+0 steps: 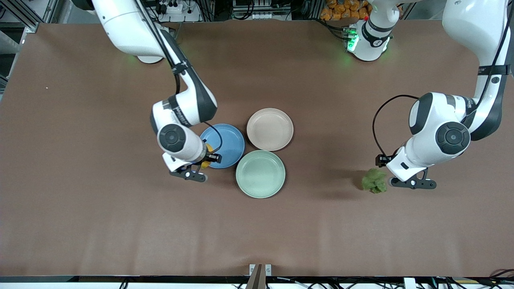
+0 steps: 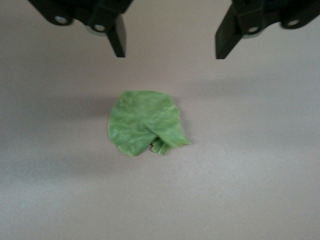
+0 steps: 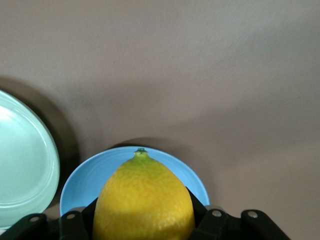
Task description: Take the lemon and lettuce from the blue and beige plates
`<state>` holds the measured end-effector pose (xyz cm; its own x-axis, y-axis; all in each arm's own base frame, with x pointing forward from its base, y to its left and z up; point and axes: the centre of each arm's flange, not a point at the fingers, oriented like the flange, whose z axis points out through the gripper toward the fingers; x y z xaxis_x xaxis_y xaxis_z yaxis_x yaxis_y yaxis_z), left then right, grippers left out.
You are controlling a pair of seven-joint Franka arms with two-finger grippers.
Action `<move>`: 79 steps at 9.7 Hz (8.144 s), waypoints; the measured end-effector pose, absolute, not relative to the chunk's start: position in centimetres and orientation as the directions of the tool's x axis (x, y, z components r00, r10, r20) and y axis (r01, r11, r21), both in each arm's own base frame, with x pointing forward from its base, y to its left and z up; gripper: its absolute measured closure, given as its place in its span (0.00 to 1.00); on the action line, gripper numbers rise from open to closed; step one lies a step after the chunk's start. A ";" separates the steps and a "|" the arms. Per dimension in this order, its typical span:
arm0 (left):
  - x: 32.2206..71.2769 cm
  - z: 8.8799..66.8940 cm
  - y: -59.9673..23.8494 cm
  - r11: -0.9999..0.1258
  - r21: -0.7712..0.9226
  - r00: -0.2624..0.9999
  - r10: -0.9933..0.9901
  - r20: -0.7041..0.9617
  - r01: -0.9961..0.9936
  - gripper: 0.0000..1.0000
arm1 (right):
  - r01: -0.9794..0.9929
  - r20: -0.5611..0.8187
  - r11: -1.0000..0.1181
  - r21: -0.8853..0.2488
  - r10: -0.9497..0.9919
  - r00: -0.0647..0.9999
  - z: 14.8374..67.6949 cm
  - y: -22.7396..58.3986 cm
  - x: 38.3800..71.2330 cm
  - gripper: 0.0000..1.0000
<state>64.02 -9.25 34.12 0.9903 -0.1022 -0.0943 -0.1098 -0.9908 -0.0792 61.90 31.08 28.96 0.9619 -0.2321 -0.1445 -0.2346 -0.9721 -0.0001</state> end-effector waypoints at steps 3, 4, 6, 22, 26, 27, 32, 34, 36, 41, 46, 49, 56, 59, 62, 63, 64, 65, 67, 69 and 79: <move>62.7 37.1 -10.7 -0.996 -0.017 0.987 -0.080 -0.139 -0.083 0.00 | -0.215 -0.138 -0.976 -0.022 -0.210 0.968 31.8 27.5 63.8 0.43; 61.9 38.3 -11.3 -0.997 -0.004 0.987 -0.080 -0.142 -0.082 0.00 | -0.201 -0.147 -0.979 -0.024 -0.196 0.970 32.5 25.8 64.3 0.43; 59.7 39.8 -11.6 -0.997 -0.019 0.987 -0.076 -0.142 -0.080 0.00 | -0.164 -0.154 -0.986 -0.031 -0.158 0.975 33.7 22.9 65.0 0.43; 55.8 58.5 -8.7 -0.999 -0.021 0.994 -0.035 0.105 -0.033 0.00 | 0.082 -0.118 -0.995 -0.049 0.088 0.989 32.7 -1.0 59.8 0.43; 54.5 62.6 -8.3 -0.997 -0.028 0.996 -0.077 0.036 -0.076 0.00 | 0.098 -0.074 -0.995 -0.020 0.099 0.992 28.2 -1.5 56.7 0.43; 54.3 63.2 -8.3 -0.997 -0.025 0.997 -0.077 0.024 -0.076 0.00 | 0.106 -0.077 -0.994 -0.020 0.108 0.991 27.5 -1.8 56.2 0.43; 53.4 65.4 -8.7 -0.997 0.022 0.997 -0.077 0.005 -0.077 0.00 | 0.143 -0.055 -0.990 0.005 0.143 0.988 22.0 -2.9 55.9 0.43; 53.4 66.0 -8.7 -0.997 0.021 0.997 -0.077 0.016 -0.078 0.00 | 0.145 -0.060 -0.989 0.013 0.144 0.988 19.7 -3.4 55.8 0.43; 53.5 66.3 -8.6 -0.997 0.020 0.997 -0.076 0.024 -0.076 0.00 | 0.139 -0.066 -0.990 0.014 0.138 0.988 18.9 -3.7 55.7 0.43; 53.5 66.5 -8.2 -0.997 0.012 0.997 -0.071 0.029 -0.072 0.00 | 0.056 -0.060 -0.998 -0.024 0.058 0.997 17.6 -3.7 55.5 0.43; 53.5 66.5 -8.2 -0.997 0.012 0.997 -0.071 0.029 -0.072 0.00 | 0.032 -0.072 -0.999 -0.026 0.034 0.997 16.7 -3.6 55.4 0.40; 53.5 66.5 -8.2 -0.997 0.012 0.997 -0.071 0.029 -0.071 0.00 | 0.028 -0.065 -0.999 -0.029 0.030 0.997 16.9 -3.5 55.8 0.01; 53.5 66.5 -8.3 -0.997 0.000 0.997 -0.074 0.031 -0.074 0.00 | 0.038 -0.143 -0.996 -0.083 0.049 0.989 24.6 -2.9 61.1 0.00; 53.6 66.5 -8.2 -0.997 -0.023 0.997 -0.076 0.033 -0.075 0.00 | 0.064 -0.086 -0.996 -0.060 0.069 0.994 28.5 -3.1 61.7 0.00; 53.5 66.6 -8.3 -0.997 -0.023 0.996 -0.078 0.034 -0.077 0.00 | 0.070 -0.062 -0.995 -0.074 0.075 0.995 34.2 -3.2 60.9 0.00; 53.5 66.6 -8.5 -0.997 -0.023 0.996 -0.080 0.035 -0.080 0.00 | 0.068 -0.060 -0.994 -0.082 0.073 0.996 36.0 -3.2 60.5 0.00; 53.5 66.7 -8.6 -0.996 -0.023 0.996 -0.084 0.035 -0.083 0.00 | 0.049 -0.066 -0.995 -0.088 0.055 0.996 37.3 -3.3 60.0 0.00; 53.5 66.7 -8.8 -0.996 -0.023 0.996 -0.086 0.035 -0.085 0.00 | 0.016 -0.075 -0.996 -0.092 0.023 0.997 38.6 -3.6 59.4 0.00; 53.4 66.7 -9.1 -0.995 -0.023 0.995 -0.093 0.036 -0.092 0.00 | -0.020 -0.093 -0.994 -0.104 -0.010 0.996 41.2 -4.3 58.2 0.00; 53.3 66.7 -9.4 -0.995 -0.023 0.994 -0.099 0.036 -0.098 0.00 | -0.038 -0.116 -0.994 -0.100 -0.026 0.993 43.6 -5.1 56.9 0.00; 53.3 66.7 -9.5 -0.995 -0.023 0.994 -0.100 0.037 -0.099 0.00 | 0.008 -0.003 -0.998 -0.065 0.008 1.000 61.4 -2.4 56.0 0.00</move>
